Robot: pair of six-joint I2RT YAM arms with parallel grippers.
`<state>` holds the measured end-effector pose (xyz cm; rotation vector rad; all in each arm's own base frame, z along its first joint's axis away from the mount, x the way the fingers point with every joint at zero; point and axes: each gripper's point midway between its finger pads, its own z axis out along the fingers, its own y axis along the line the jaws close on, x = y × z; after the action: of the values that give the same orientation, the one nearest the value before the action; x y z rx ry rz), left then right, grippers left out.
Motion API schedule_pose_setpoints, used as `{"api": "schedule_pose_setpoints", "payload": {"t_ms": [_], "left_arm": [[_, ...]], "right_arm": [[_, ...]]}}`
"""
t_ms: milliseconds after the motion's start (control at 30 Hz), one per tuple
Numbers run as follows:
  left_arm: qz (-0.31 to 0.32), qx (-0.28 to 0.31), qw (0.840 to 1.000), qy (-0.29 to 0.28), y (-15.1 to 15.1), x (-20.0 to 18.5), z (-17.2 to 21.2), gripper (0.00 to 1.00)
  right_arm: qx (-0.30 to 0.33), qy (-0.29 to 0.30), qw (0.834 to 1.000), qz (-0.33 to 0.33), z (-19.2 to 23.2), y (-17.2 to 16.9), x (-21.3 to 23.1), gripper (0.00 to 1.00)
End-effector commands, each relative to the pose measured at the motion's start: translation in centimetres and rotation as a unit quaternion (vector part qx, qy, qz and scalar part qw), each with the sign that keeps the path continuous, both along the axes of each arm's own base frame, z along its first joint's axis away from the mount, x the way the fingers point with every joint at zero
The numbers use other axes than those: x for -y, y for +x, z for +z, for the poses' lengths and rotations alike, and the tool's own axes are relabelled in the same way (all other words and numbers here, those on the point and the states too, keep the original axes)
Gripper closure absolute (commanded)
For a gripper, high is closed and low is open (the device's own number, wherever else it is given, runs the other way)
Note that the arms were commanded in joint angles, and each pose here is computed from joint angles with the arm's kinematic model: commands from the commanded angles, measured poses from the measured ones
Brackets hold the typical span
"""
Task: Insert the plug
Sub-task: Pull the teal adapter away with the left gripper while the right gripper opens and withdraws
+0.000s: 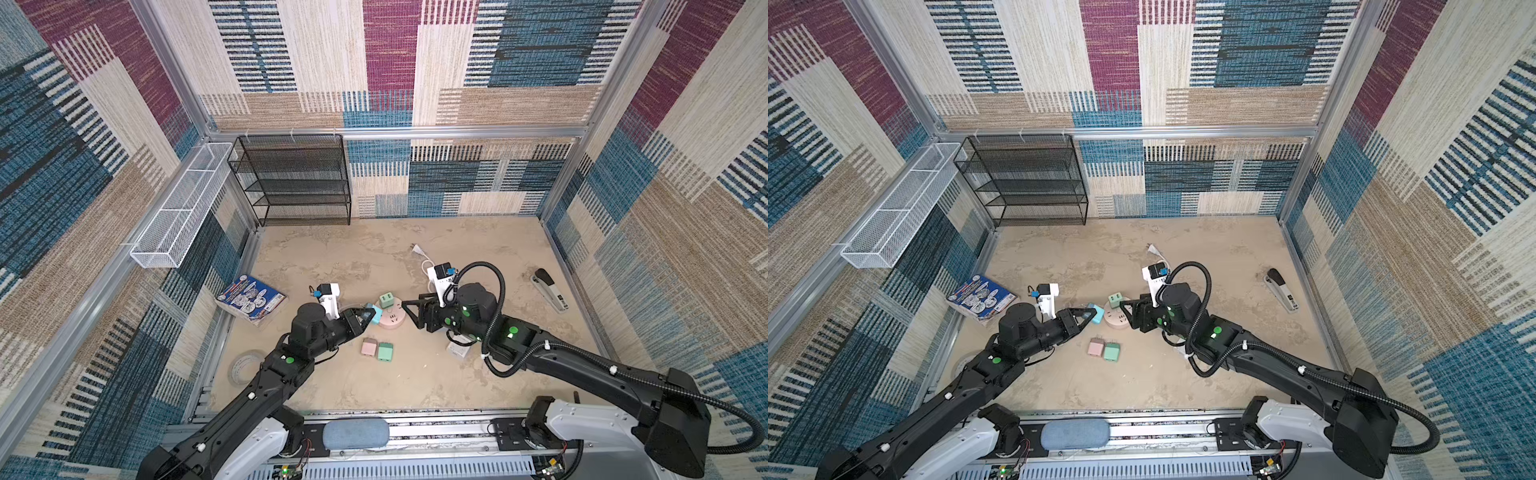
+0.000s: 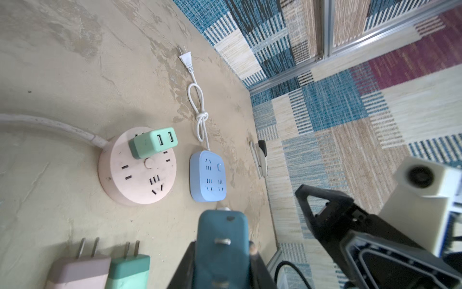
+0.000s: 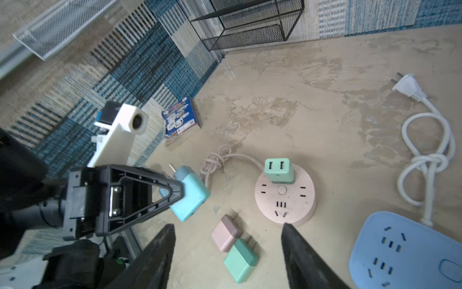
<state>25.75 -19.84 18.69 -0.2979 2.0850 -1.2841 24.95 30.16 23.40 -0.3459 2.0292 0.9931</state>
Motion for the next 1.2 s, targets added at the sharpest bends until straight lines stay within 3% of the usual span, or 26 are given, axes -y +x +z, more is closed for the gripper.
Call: {"api": "schedule_pose_setpoints", "payload": {"t_ms": [0, 333, 867, 1167], "left_arm": [[0.023, 0.05, 0.995, -0.083, 1.4, 0.3, 4.0, 1.0], [-0.006, 0.065, 0.986, -0.155, 2.0, 1.8, 6.6, 1.0], [-0.055, 0.081, 0.966, -0.24, 2.0, 3.5, 8.9, 1.0], [-0.065, 0.092, 0.961, -0.253, 1.2, 4.0, 9.6, 1.0]], "right_arm": [[-0.026, 0.115, 0.991, 0.063, 2.9, -1.3, -2.2, 0.34], [-0.093, 0.196, 0.973, 0.083, 2.1, -0.3, -2.2, 0.44], [-0.11, 0.258, 0.954, 0.1, 3.2, -0.2, -2.7, 0.49], [-0.118, 0.258, 0.954, 0.095, 3.0, 0.5, -3.2, 0.53]]}}
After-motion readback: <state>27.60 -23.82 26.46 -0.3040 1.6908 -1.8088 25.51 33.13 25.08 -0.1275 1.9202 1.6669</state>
